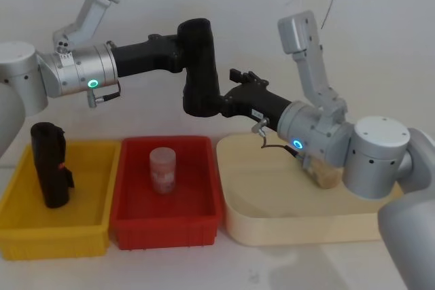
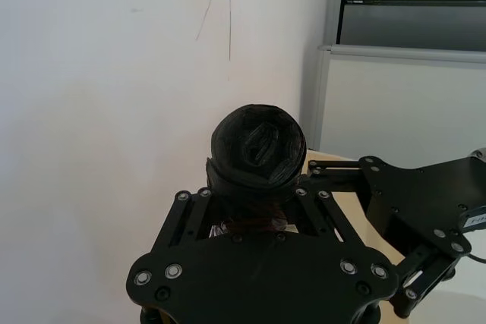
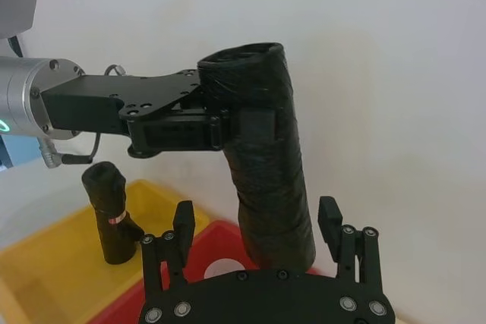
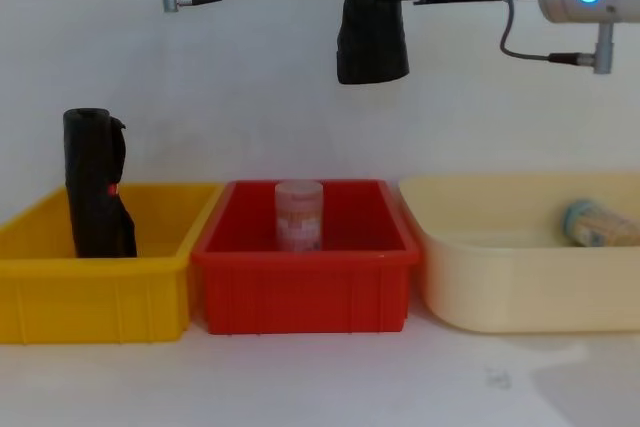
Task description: Pick up the garbage bag with the one hand and transfer it to the other hand.
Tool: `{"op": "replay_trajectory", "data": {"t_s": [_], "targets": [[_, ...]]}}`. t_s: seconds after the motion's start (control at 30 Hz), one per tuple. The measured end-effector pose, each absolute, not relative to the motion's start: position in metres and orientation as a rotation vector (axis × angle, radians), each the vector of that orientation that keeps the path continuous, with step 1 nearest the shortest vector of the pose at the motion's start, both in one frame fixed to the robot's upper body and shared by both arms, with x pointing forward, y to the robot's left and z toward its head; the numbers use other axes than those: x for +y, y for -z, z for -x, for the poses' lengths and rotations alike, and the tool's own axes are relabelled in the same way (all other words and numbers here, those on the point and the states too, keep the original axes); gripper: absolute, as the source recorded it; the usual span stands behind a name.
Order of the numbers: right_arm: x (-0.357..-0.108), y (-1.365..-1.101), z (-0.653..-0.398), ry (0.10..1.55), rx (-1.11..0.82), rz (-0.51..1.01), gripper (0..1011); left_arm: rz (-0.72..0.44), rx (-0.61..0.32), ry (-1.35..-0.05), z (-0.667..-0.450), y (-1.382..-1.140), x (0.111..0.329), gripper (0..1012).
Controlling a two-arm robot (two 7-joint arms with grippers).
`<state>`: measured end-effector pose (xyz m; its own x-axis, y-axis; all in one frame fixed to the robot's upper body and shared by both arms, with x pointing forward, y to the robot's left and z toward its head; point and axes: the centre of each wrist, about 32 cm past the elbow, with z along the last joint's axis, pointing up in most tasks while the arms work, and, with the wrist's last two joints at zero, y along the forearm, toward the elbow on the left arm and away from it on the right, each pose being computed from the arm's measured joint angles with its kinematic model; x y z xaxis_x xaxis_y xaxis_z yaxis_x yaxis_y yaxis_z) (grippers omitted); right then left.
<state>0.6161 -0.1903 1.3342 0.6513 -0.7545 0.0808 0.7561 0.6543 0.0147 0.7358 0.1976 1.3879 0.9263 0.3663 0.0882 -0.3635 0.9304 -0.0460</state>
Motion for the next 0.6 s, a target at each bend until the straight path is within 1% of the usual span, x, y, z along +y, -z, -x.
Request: {"op": "replay_trajectory", "data": {"t_s": [0.3, 0.6], "targets": [[-0.182, -1.336, -0.623, 0.85, -0.099, 0.027, 1001, 0.029, -0.096, -0.374, -0.736, -1.388, 0.198, 394], [-0.174, -1.333, -0.632, 0.895, -0.13, 0.044, 1001, 0.029, -0.096, -0.374, -0.736, -1.388, 0.198, 394]]}}
